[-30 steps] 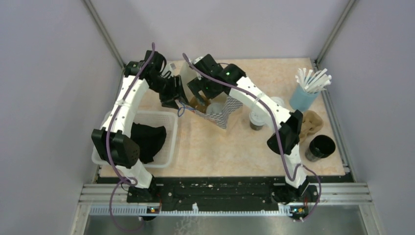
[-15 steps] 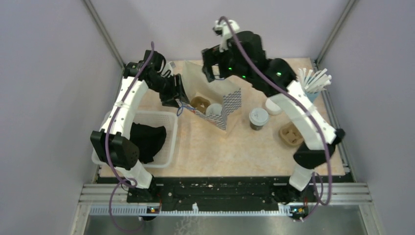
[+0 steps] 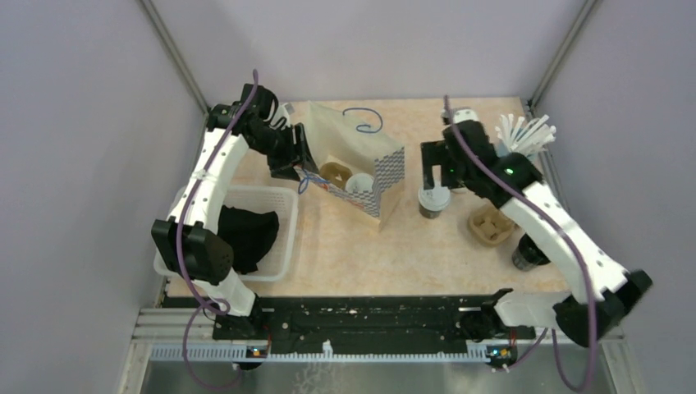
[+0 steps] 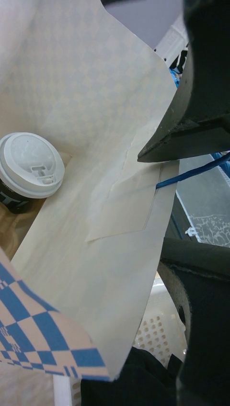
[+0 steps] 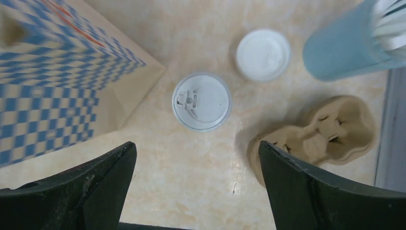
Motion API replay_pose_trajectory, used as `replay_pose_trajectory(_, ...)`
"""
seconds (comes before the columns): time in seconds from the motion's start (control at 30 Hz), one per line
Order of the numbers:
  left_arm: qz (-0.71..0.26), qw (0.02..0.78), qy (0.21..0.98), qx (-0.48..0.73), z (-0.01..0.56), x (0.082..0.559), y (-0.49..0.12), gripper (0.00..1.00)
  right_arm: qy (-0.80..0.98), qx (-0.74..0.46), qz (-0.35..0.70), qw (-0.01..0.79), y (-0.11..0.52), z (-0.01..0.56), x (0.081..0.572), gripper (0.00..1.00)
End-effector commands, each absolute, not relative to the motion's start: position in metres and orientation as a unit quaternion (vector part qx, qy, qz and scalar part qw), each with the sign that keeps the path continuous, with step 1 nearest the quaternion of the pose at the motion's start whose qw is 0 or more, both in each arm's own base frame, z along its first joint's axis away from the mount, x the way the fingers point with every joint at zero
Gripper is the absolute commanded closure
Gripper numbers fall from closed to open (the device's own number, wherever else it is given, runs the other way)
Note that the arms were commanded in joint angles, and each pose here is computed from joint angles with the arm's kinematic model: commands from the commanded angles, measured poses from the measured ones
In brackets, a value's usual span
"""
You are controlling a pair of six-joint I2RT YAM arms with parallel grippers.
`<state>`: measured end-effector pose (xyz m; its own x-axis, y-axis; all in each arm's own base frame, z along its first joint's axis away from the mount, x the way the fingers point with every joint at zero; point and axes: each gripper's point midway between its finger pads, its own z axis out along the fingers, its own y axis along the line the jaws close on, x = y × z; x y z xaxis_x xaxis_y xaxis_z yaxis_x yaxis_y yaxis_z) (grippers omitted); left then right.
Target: Pack the takeout coffee
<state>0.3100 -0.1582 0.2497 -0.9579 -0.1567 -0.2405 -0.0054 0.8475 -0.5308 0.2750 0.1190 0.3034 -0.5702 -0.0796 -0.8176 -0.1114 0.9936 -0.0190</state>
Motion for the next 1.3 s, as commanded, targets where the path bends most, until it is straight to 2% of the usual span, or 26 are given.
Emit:
replay_pose_trajectory(0.0,-0.280,0.156,0.946,-0.042,0.262,0.308,-0.158,0.35,0.932,-0.041,0.039,0.359,0.137,0.227,0.294,0.02)
replay_pose_trajectory(0.27,-0.283,0.162,0.945,-0.039,0.264,0.309,-0.159,0.34,0.956,-0.038,0.031,0.288,0.142,0.174,0.312,0.03)
replay_pose_trajectory(0.73,-0.284,0.161,0.945,-0.036,0.263,0.309,-0.159,0.33,0.964,-0.044,0.022,0.261,0.126,0.142,0.317,0.03)
replay_pose_trajectory(1.1,-0.288,0.155,0.944,-0.031,0.258,0.309,-0.161,0.32,0.945,-0.193,0.048,0.261,0.131,0.143,0.321,0.04)
replay_pose_trajectory(1.27,-0.293,0.150,0.944,-0.026,0.257,0.307,-0.163,0.31,0.909,-0.310,0.057,0.271,0.135,0.147,0.320,0.05)
